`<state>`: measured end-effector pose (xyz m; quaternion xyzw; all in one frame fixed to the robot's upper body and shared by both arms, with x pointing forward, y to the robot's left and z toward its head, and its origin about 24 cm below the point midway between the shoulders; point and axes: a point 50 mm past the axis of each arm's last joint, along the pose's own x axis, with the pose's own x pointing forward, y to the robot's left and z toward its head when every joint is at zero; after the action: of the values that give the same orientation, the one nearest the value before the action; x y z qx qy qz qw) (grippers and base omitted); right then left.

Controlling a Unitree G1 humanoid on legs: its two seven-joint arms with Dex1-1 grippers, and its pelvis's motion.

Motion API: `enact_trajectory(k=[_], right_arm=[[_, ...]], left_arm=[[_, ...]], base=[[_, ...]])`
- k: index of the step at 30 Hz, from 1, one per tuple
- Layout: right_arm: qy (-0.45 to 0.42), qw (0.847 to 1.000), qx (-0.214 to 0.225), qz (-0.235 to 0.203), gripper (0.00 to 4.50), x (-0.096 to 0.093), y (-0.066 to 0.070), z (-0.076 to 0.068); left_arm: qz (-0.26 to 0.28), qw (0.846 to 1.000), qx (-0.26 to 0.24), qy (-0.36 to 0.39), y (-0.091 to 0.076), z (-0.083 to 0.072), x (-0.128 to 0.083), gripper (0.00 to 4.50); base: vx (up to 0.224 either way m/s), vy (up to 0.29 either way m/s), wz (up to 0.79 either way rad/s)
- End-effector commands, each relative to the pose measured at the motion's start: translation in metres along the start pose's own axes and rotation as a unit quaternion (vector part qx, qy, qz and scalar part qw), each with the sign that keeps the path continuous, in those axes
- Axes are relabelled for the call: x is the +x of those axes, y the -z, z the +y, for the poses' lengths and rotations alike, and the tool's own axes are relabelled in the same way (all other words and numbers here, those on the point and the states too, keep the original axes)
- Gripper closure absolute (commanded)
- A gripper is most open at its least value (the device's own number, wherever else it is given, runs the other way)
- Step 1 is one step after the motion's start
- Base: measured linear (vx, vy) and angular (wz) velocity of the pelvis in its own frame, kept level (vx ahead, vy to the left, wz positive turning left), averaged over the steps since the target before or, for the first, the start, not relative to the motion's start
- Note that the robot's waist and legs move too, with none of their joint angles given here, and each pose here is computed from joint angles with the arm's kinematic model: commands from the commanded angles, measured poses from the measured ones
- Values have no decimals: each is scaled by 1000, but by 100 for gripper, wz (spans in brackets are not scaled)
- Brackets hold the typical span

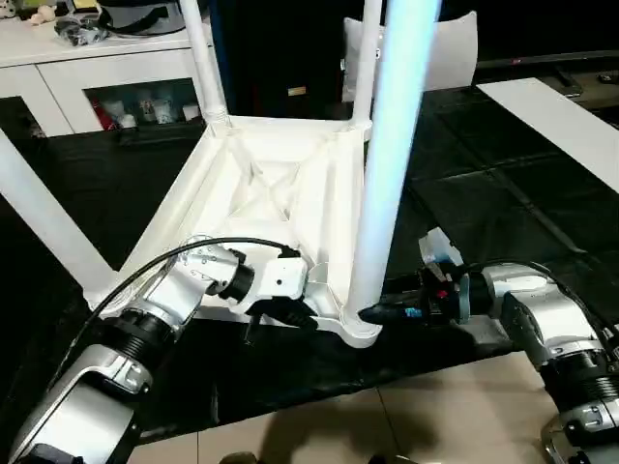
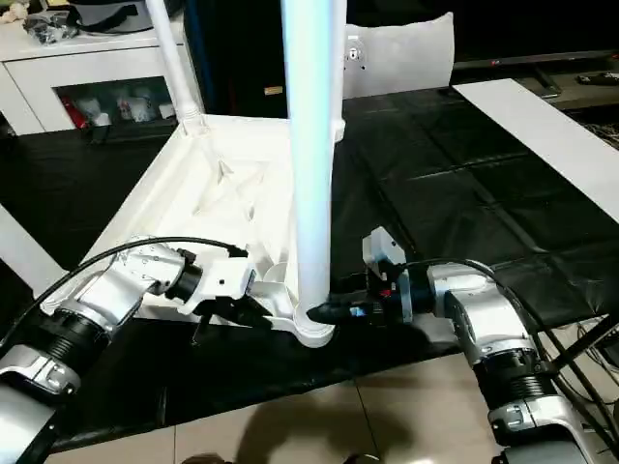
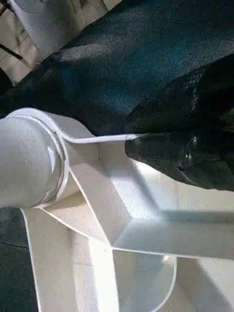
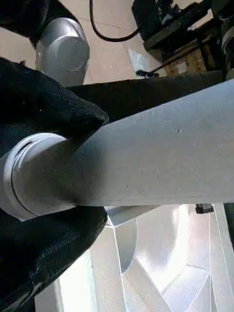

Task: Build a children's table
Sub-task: Rotate leg to tighten

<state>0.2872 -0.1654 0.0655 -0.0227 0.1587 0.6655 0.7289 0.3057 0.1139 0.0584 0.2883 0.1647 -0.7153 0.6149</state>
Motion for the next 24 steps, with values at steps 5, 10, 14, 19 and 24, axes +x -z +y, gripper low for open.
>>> enact_trajectory(k=[5,10,14,19,24], right_arm=[[81,995,41,-51,259,22,-15,-3],[183,978,74,-61,259,39,-14,-13],[277,954,100,-59,259,49,-13,-24],[369,918,115,-86,259,63,-23,-37],[363,922,100,-94,189,62,-26,-37]], left_arm=[[-18,997,-42,-63,-14,10,19,450],[-47,989,-88,-110,-33,17,37,450],[-47,984,-103,-134,-45,20,49,450],[-43,974,-117,-190,-60,29,59,450],[-39,969,-123,-210,-58,32,54,450]], base=[[0,0,0],[0,0,0],[0,0,0],[0,0,0],[0,0,0]])
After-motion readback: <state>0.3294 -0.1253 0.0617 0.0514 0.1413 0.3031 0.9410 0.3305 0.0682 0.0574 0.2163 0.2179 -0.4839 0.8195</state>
